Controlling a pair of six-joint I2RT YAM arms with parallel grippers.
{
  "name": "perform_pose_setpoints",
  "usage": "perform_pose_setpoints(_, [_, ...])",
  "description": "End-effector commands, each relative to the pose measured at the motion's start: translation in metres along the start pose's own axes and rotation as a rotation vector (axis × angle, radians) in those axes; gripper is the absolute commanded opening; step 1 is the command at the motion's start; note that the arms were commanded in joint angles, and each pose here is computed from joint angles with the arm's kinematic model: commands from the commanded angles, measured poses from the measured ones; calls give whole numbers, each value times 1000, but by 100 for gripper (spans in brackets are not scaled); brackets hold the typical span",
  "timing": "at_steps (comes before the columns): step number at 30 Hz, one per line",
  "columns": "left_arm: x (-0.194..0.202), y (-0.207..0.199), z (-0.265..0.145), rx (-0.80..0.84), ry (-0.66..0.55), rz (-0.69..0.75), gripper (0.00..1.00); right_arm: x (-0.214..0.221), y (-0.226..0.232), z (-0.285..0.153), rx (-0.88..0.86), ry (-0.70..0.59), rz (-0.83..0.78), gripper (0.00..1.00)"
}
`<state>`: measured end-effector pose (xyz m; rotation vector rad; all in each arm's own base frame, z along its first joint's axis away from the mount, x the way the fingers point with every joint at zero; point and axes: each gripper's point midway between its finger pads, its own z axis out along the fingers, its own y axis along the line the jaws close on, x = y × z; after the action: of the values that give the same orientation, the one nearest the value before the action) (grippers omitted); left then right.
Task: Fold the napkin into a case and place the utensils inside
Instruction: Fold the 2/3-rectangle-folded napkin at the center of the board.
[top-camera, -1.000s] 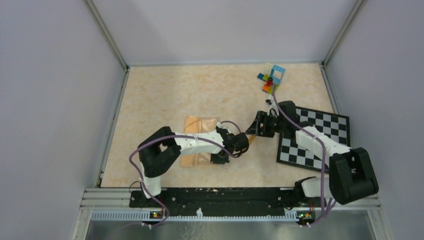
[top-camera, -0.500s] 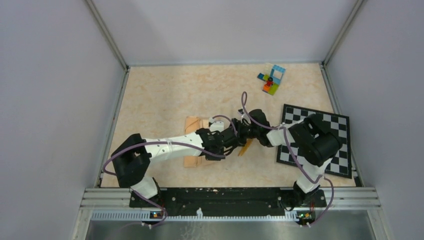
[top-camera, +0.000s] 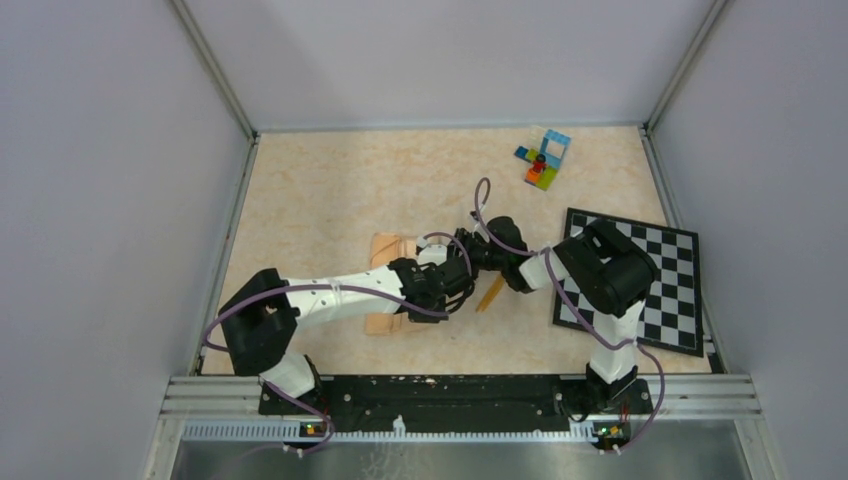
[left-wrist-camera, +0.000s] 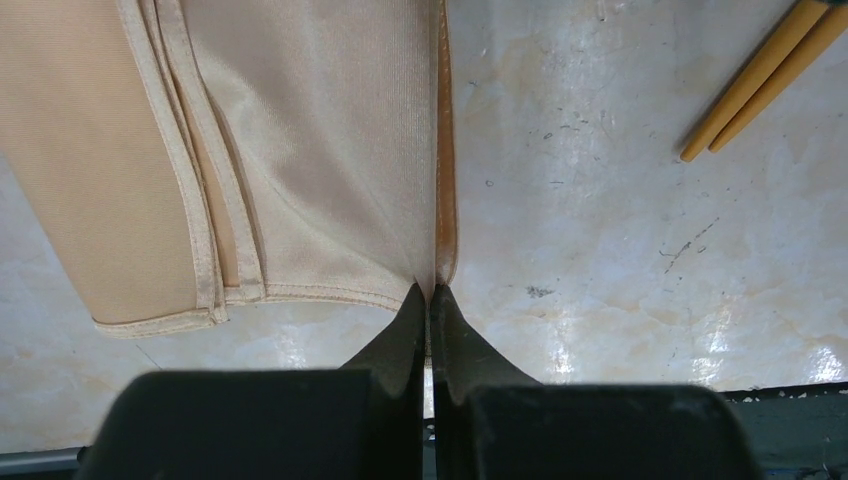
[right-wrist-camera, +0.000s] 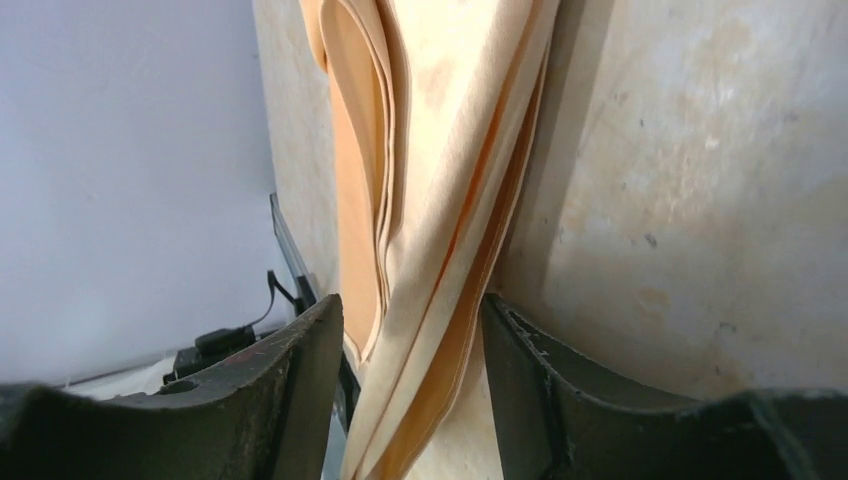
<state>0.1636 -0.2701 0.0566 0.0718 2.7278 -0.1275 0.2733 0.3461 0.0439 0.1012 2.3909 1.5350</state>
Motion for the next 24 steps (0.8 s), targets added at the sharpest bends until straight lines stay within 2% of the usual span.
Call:
perform_pose_setpoints(1, [-11, -5, -13, 49, -41, -13, 0, -27, 12, 10, -27, -86, -53, 49])
perform_pose_setpoints(11, [-9, -8, -11, 63, -35, -20, 0, -44, 13, 15, -87, -113, -52, 34])
perform_pose_setpoints(13, [-9, -8, -10, 61, -32, -18, 0, -45, 11, 14, -79, -116, -59, 34])
perform_pose_setpoints(18, [-9, -8, -11, 63, -33, -19, 0, -43, 4, 10, -60, -112, -44, 42])
perform_pose_setpoints(21, [-9, -7, -11, 63, -33, -21, 0, -42, 1, 10, -62, -116, -42, 43])
perform_pose_setpoints(24, [-8, -9, -10, 69, -29, -19, 0, -44, 4, 11, -89, -123, -46, 39])
